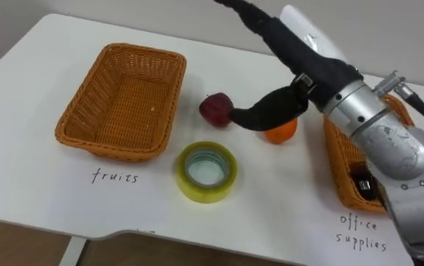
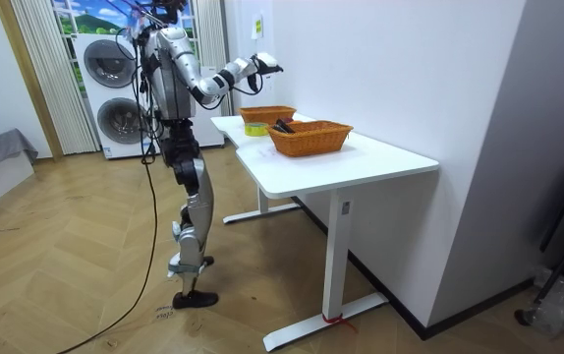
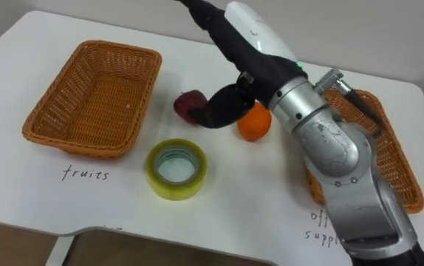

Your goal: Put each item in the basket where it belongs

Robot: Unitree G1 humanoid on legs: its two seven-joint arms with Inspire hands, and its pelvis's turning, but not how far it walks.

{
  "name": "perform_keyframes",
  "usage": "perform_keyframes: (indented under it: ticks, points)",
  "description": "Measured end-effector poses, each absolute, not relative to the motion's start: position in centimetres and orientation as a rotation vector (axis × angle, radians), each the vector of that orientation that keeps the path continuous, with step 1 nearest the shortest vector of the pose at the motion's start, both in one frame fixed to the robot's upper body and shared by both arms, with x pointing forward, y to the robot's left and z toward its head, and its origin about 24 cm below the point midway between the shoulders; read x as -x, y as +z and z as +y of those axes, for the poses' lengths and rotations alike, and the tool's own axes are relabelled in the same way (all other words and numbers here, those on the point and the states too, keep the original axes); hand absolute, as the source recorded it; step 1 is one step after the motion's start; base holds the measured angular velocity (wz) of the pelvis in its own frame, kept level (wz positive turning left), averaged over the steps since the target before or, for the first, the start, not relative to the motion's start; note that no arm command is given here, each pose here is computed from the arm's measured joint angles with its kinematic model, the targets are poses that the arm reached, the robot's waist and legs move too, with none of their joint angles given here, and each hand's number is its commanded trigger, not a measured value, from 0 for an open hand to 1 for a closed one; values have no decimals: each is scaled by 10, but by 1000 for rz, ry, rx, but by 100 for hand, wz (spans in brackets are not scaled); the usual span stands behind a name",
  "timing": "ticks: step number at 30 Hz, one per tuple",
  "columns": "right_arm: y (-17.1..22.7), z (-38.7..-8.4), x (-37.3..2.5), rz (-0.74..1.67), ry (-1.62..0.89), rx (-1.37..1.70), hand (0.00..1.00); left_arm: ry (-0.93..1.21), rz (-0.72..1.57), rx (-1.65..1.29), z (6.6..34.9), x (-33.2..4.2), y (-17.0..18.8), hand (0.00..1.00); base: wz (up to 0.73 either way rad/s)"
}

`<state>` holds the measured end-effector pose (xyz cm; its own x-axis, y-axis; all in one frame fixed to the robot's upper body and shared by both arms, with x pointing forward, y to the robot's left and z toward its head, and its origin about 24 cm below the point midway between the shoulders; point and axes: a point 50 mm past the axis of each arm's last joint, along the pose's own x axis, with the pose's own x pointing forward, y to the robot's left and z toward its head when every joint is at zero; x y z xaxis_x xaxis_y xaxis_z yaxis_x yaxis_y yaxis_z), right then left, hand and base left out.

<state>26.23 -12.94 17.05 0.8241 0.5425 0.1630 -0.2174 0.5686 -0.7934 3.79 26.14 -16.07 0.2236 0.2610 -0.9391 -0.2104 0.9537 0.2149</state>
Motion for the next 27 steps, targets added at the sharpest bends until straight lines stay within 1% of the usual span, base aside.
perform_keyframes:
  ticks: [6,10,16,27]
  points:
    - [151,-119,-264,-310,584,890,0,323,1304,-47,264,-38,-160,0,0]
    - [134,-123,-270,-191,637,872,0,326,1294,-52,267,-44,-159,0,4]
    - [116,-130,-276,-78,662,870,0,346,1289,-41,267,-45,-158,0,4]
    - [107,-132,-276,9,718,912,0,347,1287,-45,268,-46,-158,0,0]
